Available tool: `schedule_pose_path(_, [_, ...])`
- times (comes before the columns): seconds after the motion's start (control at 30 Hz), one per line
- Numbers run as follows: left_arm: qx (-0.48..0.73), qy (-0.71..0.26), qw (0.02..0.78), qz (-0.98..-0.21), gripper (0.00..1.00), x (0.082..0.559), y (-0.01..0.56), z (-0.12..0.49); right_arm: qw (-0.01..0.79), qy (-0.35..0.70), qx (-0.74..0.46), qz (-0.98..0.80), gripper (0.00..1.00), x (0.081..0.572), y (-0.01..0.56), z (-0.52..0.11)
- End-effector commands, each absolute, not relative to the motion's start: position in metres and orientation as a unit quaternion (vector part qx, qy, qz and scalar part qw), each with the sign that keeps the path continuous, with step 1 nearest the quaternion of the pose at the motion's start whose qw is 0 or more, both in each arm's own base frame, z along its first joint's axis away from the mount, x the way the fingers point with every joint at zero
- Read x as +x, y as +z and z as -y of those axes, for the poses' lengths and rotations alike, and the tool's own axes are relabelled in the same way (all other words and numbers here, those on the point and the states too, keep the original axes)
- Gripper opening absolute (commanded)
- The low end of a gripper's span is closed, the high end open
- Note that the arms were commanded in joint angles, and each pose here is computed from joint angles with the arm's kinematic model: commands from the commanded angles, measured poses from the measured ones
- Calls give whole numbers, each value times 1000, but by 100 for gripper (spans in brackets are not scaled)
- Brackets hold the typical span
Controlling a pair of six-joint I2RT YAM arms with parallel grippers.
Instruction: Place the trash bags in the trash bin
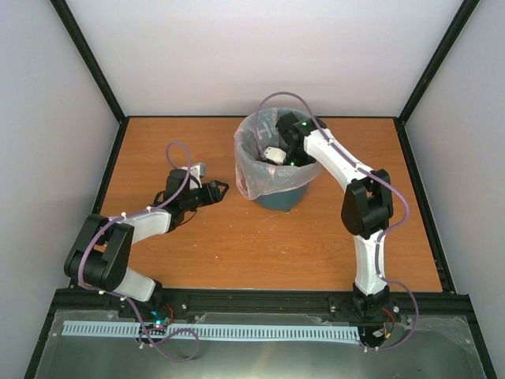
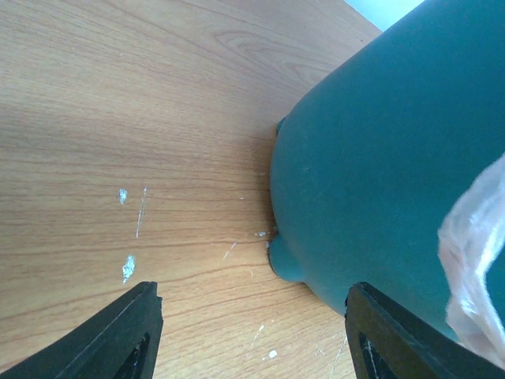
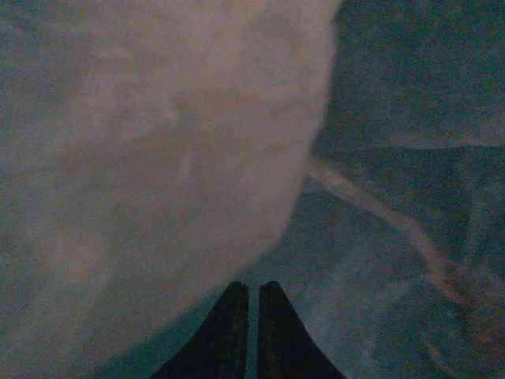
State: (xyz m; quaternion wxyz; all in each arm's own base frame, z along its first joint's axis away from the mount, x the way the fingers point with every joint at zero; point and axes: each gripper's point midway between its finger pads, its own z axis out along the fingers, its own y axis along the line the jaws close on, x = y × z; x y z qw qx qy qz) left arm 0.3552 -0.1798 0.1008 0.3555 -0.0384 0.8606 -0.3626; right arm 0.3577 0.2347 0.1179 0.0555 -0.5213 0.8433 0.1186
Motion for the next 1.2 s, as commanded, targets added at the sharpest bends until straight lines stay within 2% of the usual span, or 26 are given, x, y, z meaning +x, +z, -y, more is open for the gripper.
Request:
schedule_pose_path(0.0, [-29, -364, 377, -851, 65, 359, 112, 180, 103, 105, -523, -840, 8, 361, 161, -233])
schedule_pose_path(0.4, [-25, -372, 374, -849, 65, 357, 113, 182, 141, 105, -501, -847, 8, 376, 179, -236])
schedule_pose_path(0.67, [-24, -373, 374, -849, 65, 357, 113, 183, 227, 184, -459, -839, 7, 398, 229, -273])
schedule_pose_path(1.0, [-21, -376, 373, -848, 65, 357, 115, 184, 343, 179, -410, -826, 9, 428, 294, -266])
schedule_pose_path(1.17, [-22, -372, 378, -847, 65, 356, 117, 182, 355, 195, -397, -824, 10, 435, 305, -265])
